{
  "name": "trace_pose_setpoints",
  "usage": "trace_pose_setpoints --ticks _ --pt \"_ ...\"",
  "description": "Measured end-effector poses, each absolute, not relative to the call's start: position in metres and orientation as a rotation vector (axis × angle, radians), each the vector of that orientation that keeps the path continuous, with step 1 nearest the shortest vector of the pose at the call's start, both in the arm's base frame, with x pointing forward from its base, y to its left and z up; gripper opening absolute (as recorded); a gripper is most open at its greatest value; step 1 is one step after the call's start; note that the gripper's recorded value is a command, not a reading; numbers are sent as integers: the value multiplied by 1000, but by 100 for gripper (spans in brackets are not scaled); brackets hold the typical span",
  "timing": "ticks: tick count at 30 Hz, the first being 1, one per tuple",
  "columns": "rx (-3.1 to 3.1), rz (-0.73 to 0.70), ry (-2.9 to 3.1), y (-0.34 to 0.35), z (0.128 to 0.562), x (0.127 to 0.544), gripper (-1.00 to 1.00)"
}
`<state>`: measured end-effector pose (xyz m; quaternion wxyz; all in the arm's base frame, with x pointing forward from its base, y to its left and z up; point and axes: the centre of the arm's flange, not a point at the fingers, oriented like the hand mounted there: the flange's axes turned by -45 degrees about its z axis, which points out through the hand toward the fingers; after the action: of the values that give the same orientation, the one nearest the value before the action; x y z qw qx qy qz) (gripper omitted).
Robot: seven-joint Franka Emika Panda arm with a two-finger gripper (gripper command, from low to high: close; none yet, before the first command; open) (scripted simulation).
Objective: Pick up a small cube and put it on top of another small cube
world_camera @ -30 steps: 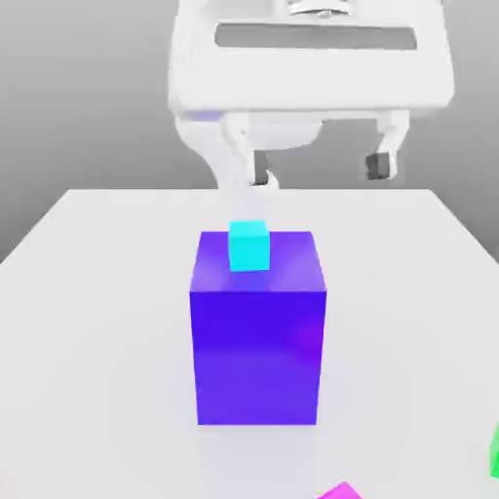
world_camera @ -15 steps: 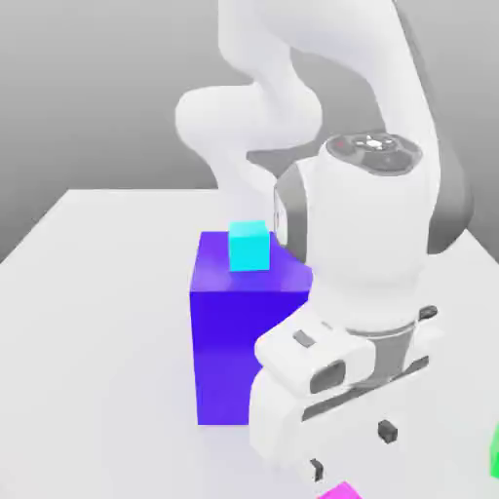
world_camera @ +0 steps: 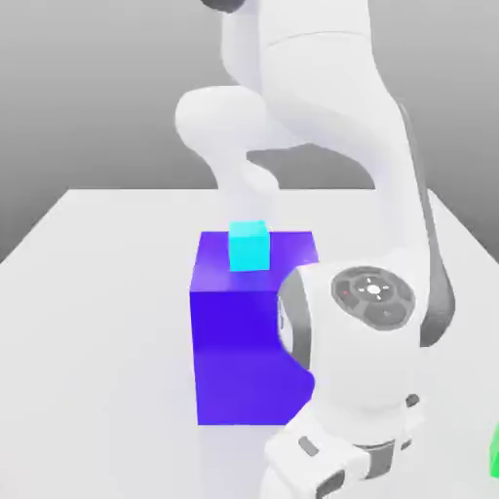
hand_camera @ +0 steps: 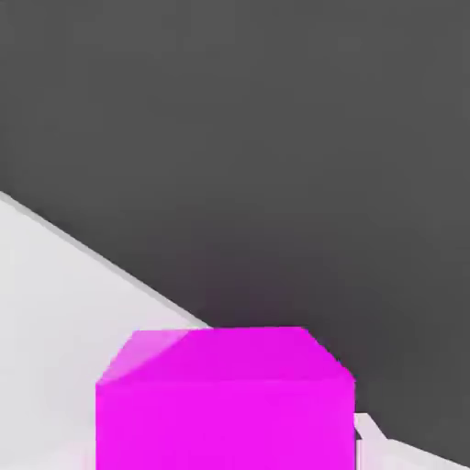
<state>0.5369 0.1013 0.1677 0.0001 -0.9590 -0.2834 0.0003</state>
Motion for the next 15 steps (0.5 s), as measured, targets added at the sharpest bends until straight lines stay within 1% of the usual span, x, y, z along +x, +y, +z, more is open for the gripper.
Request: trace_pose_setpoints --ticks 1,2,5,8,10,12,13,15 --pt "-3011 1 -893 102 181 536 -100" --pt "-2991 3 -949 120 191 533 -100" --pt "-2897 7 -1189 196 210 513 -100" --pt "-2783 6 -1439 272 228 481 -100" --pt "-2709 3 -1584 315 222 458 -100" --pt "-2685 2 -1629 328 197 450 -100" --pt "-2681 2 -1636 331 186 449 100" --pt "-2681 2 -1636 331 186 449 100"
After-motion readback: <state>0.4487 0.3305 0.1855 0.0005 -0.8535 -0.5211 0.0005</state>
